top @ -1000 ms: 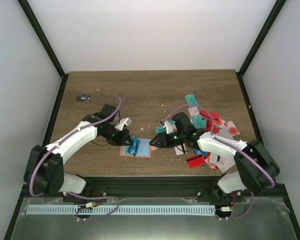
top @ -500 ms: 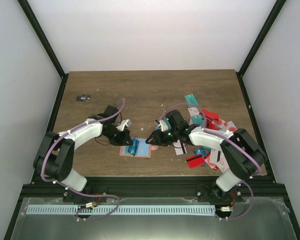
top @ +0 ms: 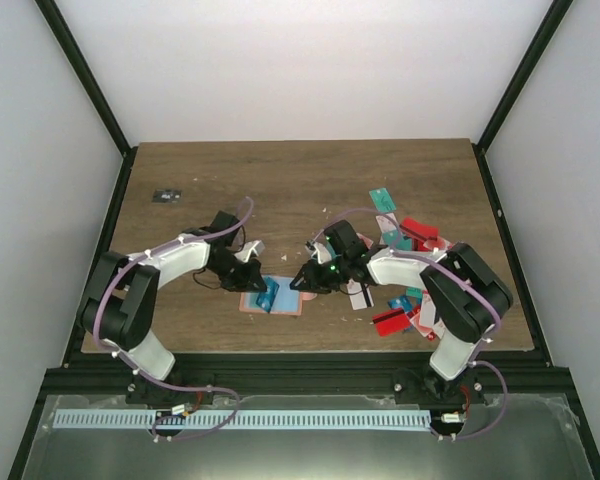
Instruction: Put the credit cards into the card holder
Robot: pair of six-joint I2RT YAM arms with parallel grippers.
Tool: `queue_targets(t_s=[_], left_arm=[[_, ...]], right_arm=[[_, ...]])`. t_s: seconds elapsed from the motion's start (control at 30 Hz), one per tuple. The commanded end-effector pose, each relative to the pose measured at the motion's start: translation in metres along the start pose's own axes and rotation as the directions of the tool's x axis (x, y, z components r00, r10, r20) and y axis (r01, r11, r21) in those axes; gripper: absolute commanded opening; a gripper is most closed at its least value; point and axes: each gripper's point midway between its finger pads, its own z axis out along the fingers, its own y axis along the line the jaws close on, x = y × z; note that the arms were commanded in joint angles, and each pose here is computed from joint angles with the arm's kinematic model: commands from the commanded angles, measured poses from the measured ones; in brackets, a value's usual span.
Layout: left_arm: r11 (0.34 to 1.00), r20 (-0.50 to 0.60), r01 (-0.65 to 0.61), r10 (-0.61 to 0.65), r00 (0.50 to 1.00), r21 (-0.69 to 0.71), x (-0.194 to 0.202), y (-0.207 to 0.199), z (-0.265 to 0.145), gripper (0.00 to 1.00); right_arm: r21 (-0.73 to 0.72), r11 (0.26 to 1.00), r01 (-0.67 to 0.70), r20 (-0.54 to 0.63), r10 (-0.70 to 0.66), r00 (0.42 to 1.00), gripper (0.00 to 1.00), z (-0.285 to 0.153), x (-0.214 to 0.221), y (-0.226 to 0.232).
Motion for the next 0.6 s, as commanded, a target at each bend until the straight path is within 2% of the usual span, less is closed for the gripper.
queue_targets(t_s=[0.0, 0.57], left_arm=[[0.999, 0.008, -0.032, 0.032, 0.999, 0.023, -0.008, -0.002, 0.002, 0.04], [0.995, 0.012, -0.043, 0.042, 0.999, 0.095, -0.016, -0.010, 0.011, 0.04]], right_arm=[[0.036, 0.999, 0.019, -0.003, -0.019, 1.000, 0.29, 0.005, -0.004, -0.003], [0.116, 0.993, 0.001, -0.072, 0.008, 0.997, 0.18, 0.023, 0.012, -0.041]])
